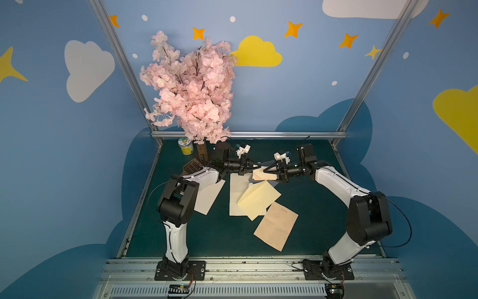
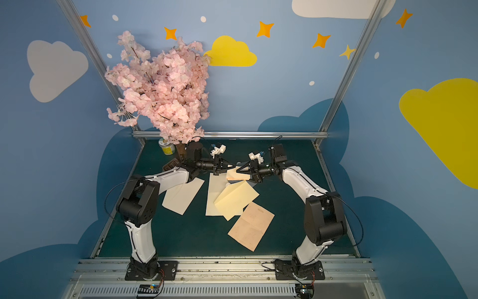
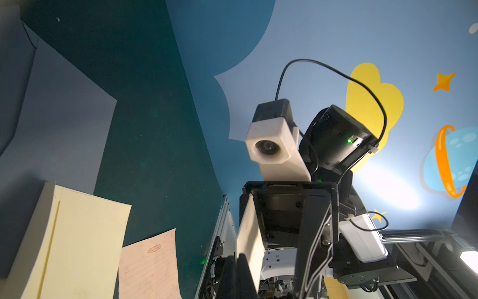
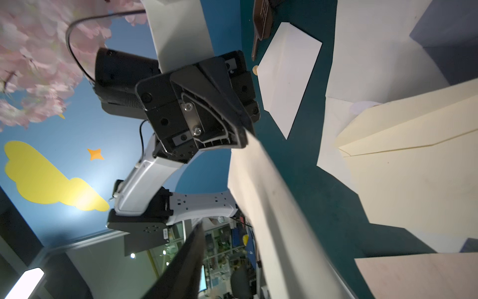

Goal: Fold the letter paper in half and place it into the envelope
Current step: Fold the letter paper at the center of the board.

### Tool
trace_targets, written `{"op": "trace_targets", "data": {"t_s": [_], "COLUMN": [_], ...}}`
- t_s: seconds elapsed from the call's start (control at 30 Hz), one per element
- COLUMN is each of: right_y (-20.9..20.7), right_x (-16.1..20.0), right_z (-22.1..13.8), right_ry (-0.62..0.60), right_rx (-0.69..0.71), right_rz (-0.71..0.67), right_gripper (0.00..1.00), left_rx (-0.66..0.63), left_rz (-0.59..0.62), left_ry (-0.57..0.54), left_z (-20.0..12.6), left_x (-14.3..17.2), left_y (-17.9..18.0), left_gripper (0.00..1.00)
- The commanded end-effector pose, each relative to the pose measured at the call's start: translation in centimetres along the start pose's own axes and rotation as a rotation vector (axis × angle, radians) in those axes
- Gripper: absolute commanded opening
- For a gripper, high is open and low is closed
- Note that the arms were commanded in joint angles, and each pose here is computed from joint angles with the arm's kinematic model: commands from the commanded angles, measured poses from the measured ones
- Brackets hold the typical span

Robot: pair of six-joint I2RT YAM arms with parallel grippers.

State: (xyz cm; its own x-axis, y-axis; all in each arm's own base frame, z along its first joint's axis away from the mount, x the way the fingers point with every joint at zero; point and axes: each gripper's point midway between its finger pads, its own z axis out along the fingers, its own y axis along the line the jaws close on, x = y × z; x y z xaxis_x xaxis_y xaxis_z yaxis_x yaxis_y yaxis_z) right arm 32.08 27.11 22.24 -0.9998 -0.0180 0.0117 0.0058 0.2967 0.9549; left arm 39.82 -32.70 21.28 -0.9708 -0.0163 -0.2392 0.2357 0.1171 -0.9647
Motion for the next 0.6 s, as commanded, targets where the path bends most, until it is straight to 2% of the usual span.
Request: {"op": "trace_targets", "data": {"t_s": [0.0,0.03,0.07,0.23,0.37,0.47,0.57], "right_y": [1.3,1.1,1.0,0.7,0.5,0.6,0.5], "right_x": [0.0,-0.2,-0.3,-1.1,-1.9,-2.8,-3.6], "right_z": [-0.4,-0.3,-0.3,-0.1,-0.1,-0.3,-0.7], "right_ry": [-0.061,-0.083,-0.101,-0.194,-0.272,-0.343,-0.41], "right_rx": [-0.025,-0.035,-0.043,-0.082,-0.095,-0.119,-0.137], "right_rz": [-0.001,0.018,0.036,0.115,0.167,0.199,0.215], "right_gripper": [0.7,0.76,0.78,0.78,0.77,0.72,0.6], "left_rx": [0.01,0.015,0.017,0.022,0.007,-0.018,-0.034], "left_rz": [-0.019,-0.029,-0.04,-0.105,-0.11,-0.111,-0.121], "left_ry": [-0.048,-0.077,-0.1,-0.249,-0.332,-0.403,-0.488], "left_z": [0.0,-0.1,0.0,-0.3,0.3,0.6,0.4], "left_x": [-0.6,-1.1,-1.3,-2.8,-3.2,-3.4,-3.5], "left_y": [0.2,0.2,0.2,0.4,-0.5,-1.1,-1.6], "left_gripper": [0.02,0.02,0.02,0.03,0.02,0.02,0.02]}}
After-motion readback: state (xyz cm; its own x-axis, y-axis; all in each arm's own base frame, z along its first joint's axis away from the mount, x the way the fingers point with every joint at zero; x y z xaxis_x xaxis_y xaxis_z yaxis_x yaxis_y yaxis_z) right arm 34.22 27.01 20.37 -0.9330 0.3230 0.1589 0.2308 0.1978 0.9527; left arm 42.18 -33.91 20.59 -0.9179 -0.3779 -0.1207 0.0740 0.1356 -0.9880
